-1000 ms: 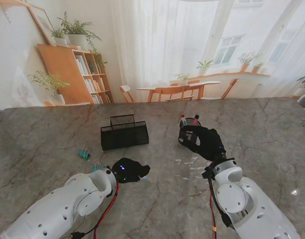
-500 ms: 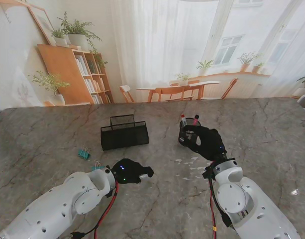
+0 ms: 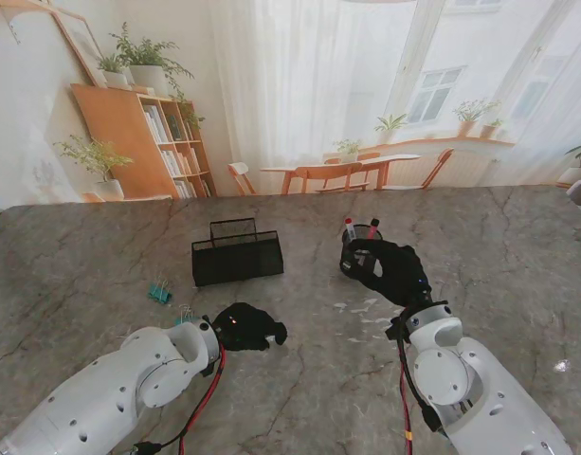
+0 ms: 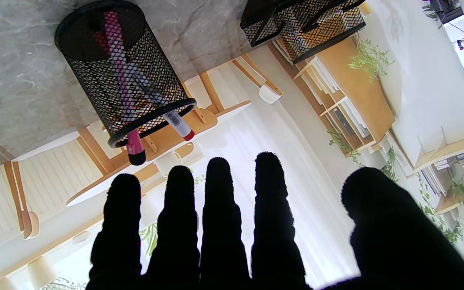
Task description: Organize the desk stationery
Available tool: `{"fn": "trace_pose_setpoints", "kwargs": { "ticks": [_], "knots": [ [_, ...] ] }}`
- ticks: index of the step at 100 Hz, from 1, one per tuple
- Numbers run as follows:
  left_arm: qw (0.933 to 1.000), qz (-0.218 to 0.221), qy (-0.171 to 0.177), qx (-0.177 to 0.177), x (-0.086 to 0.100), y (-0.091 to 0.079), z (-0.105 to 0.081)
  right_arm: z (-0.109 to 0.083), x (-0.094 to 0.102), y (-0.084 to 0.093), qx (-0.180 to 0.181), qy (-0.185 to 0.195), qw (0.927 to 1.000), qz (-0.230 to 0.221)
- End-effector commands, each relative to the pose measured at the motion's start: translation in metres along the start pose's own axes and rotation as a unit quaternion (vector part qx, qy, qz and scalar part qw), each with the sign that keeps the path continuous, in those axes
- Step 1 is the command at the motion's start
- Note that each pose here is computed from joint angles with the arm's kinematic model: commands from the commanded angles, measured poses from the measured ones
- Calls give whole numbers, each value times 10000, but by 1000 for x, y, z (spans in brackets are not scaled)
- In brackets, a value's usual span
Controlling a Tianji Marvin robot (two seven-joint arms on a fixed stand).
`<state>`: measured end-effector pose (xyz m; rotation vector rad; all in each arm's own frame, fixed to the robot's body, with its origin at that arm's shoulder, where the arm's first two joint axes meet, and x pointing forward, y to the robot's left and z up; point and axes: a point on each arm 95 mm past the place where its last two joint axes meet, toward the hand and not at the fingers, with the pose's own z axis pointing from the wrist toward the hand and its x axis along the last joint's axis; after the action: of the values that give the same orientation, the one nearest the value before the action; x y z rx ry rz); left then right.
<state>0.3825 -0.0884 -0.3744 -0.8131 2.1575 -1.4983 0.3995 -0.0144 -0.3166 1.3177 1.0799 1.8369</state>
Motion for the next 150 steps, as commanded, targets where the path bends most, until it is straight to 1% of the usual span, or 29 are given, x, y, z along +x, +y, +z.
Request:
{"fn": "trace_pose_setpoints", "kwargs": {
  "ticks": [1,22,60,87,113,132,150],
  "knots": [
    [9989,-193,-12,-418,3,36,-6,-1,0,-3,75,1,10000,24],
    [9992,-338,-24,-203,1,35,-6,0,0,-4,90,-5,10000,37],
    [9993,-330,5,171,-2,26,-13,1,0,-5,98,-6,9999,68],
    [9990,-316,-18,319,-6,23,-15,1,0,-5,86,-8,9999,86],
    [9984,-407,-17,384,-9,21,-15,2,0,-6,81,-15,9999,97],
    [9976,-332,-30,609,-10,11,-20,1,0,-6,82,-16,9999,103],
    [9959,-133,-36,892,-12,-6,-30,1,0,-6,68,-20,9999,102]
  ]
}}
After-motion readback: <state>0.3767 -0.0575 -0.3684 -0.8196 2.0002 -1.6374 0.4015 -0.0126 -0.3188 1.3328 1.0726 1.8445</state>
